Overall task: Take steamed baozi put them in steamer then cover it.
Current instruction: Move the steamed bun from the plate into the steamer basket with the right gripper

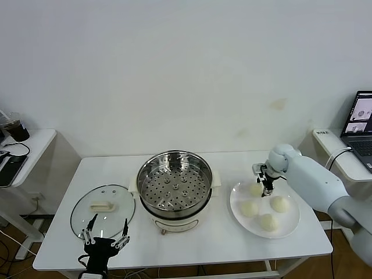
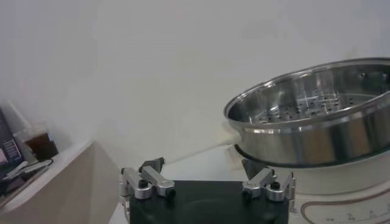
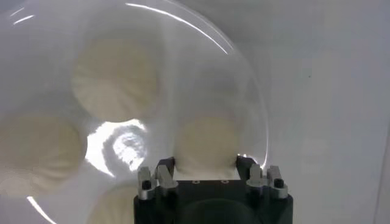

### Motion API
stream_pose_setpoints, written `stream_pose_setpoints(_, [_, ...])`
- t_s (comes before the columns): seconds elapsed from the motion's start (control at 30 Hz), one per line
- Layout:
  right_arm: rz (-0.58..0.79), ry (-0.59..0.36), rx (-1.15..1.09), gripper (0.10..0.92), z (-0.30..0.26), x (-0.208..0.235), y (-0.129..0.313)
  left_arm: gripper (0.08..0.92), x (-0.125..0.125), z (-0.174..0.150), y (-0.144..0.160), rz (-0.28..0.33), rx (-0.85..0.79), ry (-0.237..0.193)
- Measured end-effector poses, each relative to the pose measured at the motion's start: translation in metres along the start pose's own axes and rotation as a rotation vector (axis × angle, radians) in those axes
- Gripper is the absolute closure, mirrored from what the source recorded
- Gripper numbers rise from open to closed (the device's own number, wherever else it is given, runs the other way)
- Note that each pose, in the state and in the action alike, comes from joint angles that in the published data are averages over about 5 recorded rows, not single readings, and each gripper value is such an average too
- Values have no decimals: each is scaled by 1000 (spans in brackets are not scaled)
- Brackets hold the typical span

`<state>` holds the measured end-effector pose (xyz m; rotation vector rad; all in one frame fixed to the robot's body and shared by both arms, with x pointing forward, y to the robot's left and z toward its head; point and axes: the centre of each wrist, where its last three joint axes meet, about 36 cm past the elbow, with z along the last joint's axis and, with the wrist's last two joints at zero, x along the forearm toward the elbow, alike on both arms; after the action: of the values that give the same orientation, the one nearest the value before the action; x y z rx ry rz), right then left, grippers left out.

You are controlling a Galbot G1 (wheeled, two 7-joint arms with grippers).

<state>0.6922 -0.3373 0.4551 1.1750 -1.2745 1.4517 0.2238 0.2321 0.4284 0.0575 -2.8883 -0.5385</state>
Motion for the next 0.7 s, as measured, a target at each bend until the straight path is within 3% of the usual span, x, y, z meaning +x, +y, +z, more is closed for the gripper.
stream_pose_setpoints(0.33, [31, -26, -4, 403, 11, 43, -14, 177, -1, 0, 1, 5, -7, -3])
stream_pose_setpoints(0.7, [150, -119, 50, 394, -12, 149, -47, 177, -4, 1, 0, 16, -12, -10])
